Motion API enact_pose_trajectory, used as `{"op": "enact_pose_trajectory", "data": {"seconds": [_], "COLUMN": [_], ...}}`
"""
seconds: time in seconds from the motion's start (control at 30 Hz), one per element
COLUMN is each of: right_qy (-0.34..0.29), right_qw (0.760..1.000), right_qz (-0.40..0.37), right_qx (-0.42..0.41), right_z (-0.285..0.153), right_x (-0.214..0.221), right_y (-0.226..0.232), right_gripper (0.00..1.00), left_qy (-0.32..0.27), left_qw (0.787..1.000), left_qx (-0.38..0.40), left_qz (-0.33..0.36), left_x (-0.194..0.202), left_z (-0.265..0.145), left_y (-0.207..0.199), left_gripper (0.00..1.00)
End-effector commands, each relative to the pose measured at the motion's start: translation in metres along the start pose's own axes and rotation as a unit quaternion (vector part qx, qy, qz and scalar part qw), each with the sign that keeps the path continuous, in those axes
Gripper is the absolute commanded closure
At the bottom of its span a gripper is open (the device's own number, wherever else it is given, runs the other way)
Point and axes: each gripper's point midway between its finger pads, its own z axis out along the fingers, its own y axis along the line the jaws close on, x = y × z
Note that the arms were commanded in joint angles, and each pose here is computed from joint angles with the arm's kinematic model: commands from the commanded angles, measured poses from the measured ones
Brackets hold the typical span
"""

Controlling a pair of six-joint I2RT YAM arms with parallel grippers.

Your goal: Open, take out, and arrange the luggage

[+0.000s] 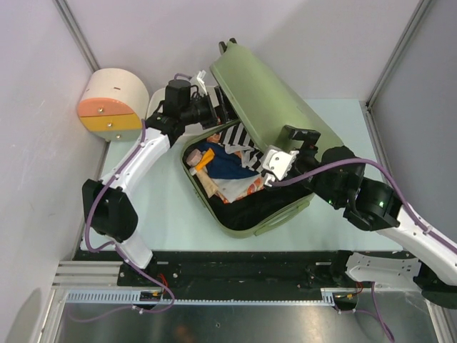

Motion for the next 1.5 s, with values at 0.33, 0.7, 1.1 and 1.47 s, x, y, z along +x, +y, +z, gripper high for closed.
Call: {"op": "enact_pose_trajectory", "data": {"seconds": [0.33, 0.7, 1.1, 1.47], "right_qy": [0.081, 0.156, 0.128, 0.128], "right_qw": [0.994, 0.967, 0.948, 0.947], "right_qz": [-0.023, -0.061, -0.035, 0.026], "right_qx": [-0.067, 0.192, 0.288, 0.293], "right_z": [-0.011, 0.05, 0.04, 0.024], "right_x": [0.051, 0.13, 0.159, 0.176], "right_y": [0.043, -0.064, -0.13, -0.134], "right_gripper": [0.0, 0.56, 1.0, 1.0], "left_qy": [-0.025, -0.011, -0.019, 0.057], "left_qw": [0.999, 1.0, 0.992, 0.984], "left_qx": [0.024, 0.005, -0.067, -0.097], "left_qz": [0.01, -0.013, -0.104, -0.14], "left_x": [-0.016, 0.011, 0.107, 0.183], "left_z": [0.005, -0.012, -0.104, -0.076], "left_y": [-0.014, 0.009, 0.071, 0.095], "left_gripper": [0.0, 0.0, 0.0, 0.0]}}
